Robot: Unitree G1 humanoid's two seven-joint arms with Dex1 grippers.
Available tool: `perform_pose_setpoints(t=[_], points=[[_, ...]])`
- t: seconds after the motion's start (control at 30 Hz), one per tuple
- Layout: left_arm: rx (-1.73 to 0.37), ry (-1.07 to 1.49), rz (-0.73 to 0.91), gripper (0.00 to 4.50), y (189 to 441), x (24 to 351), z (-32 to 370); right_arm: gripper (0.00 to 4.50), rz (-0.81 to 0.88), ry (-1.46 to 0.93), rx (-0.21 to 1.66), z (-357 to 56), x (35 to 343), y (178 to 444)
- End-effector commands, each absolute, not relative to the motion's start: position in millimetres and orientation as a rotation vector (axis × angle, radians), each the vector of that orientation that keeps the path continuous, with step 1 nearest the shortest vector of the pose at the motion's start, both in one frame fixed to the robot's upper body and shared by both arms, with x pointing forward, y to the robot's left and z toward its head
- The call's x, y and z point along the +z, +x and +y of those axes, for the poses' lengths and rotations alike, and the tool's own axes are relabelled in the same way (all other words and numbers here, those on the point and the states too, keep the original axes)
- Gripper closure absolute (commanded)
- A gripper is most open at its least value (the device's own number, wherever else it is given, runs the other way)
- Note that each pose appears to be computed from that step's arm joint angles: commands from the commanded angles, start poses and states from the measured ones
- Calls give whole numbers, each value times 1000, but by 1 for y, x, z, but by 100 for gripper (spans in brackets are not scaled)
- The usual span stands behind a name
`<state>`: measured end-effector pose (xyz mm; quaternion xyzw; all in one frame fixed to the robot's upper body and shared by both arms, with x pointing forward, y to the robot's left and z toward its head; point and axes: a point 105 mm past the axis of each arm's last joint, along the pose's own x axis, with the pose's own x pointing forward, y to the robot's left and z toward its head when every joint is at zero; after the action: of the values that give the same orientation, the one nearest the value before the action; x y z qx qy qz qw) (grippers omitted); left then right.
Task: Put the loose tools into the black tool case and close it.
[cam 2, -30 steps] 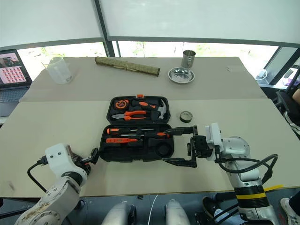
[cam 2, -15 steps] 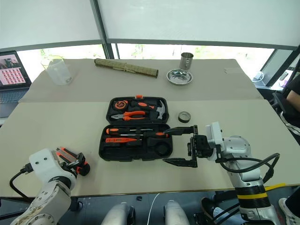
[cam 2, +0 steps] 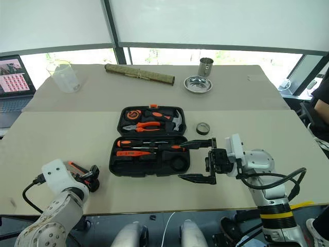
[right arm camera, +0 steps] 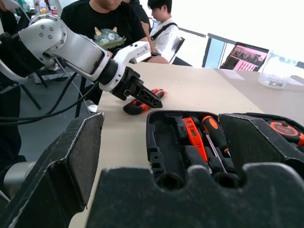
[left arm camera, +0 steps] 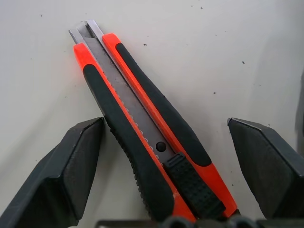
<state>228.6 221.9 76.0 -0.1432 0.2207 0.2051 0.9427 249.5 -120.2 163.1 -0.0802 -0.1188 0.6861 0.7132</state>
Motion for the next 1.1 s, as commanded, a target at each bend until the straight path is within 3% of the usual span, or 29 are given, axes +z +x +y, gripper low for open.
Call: perform_pose_setpoints(t=[0.03, 0.13, 0.17, 0.3, 0.4, 0.5, 0.57, 0.7, 0.87, 0.97, 1.1], points=[[404, -291, 526, 155, 222, 62, 221, 0, -287, -176, 1542, -117, 169, 246], [429, -280, 530, 263, 215, 61, 230, 0, -283, -171, 1545, -117, 169, 245], [437, -278, 529, 278, 214, 61, 233, 0, -282, -169, 1546, -116, 169, 245], [449, -254, 485, 279, 210, 67, 252, 0, -279, -165, 1547, -116, 168, 243], [398, -271, 350, 279, 217, 88, 267, 0, -280, -163, 1542, -116, 168, 243], [78, -291, 159, 279, 233, 129, 265, 0, -283, -168, 1534, -116, 168, 243], [-154, -193, 114, 279, 236, 151, 262, 0, -286, -171, 1526, -117, 170, 243], [-539, 81, 166, 279, 238, 171, 249, 0, -282, -187, 1503, -123, 174, 245], [-1141, 383, 215, 279, 239, 186, 191, 0, -248, -214, 1460, -134, 176, 247], [-1317, 470, 248, 279, 248, 182, 164, 0, -241, -220, 1441, -136, 177, 245], [-1395, 586, 316, 279, 268, 164, 145, 0, -244, -219, 1421, -133, 177, 241]])
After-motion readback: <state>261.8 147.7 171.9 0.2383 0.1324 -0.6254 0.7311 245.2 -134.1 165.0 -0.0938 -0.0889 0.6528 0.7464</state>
